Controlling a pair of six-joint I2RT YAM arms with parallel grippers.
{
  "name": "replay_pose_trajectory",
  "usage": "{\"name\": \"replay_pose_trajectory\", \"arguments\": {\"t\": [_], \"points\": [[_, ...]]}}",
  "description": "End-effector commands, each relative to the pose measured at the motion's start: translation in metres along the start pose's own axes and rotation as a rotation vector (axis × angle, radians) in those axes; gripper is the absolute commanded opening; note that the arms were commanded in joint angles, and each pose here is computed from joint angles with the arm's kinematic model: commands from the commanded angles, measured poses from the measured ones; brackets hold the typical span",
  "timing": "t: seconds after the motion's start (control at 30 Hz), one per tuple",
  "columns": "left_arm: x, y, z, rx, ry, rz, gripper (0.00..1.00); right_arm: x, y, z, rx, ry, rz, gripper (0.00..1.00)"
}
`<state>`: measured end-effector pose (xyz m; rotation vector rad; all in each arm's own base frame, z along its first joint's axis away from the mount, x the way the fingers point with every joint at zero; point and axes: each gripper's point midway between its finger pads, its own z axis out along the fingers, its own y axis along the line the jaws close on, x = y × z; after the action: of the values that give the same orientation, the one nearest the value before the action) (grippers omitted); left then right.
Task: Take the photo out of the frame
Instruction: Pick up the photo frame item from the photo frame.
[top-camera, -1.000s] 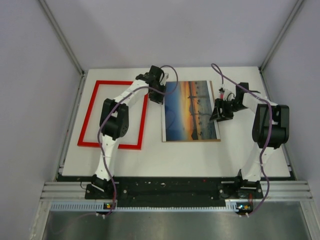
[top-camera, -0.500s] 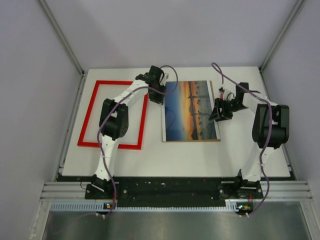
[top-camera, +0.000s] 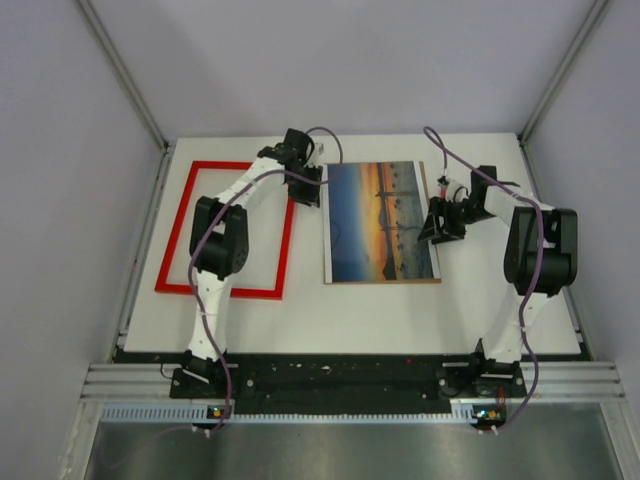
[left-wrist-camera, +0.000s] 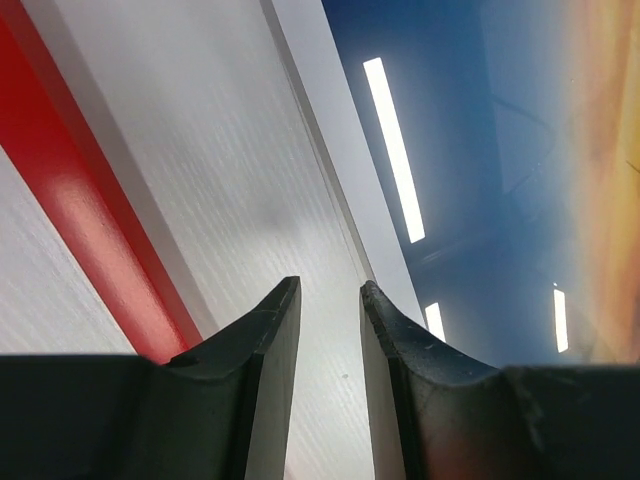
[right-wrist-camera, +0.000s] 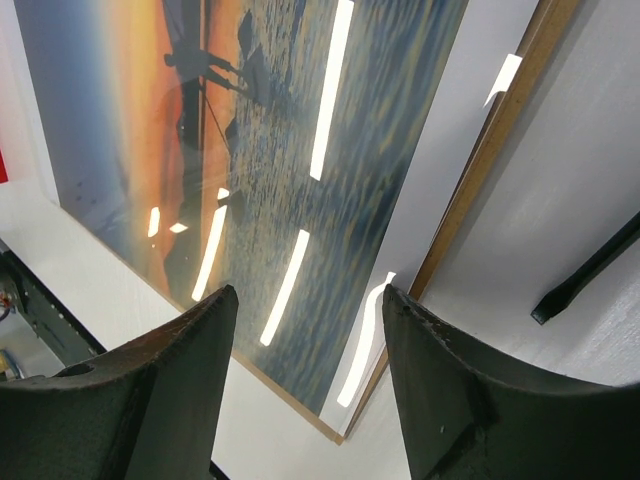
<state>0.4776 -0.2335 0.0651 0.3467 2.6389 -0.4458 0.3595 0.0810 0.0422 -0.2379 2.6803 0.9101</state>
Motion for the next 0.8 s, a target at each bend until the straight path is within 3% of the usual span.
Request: {"name": "replay_pose_trajectory", "arguments": {"t": [0.0, 0.77], "points": [[-0.003, -0.011, 0.001, 0.063, -0.015, -0.001, 0.37, -0.017, -0.009, -0.009, 0.071, -0.053, -0.040, 0.61], [0.027, -0.015, 0.022, 0.350, 0.088, -0.118, 0.49, -0.012, -0.003, 0.006, -0.022, -0.040, -0.013, 0.61]]}}
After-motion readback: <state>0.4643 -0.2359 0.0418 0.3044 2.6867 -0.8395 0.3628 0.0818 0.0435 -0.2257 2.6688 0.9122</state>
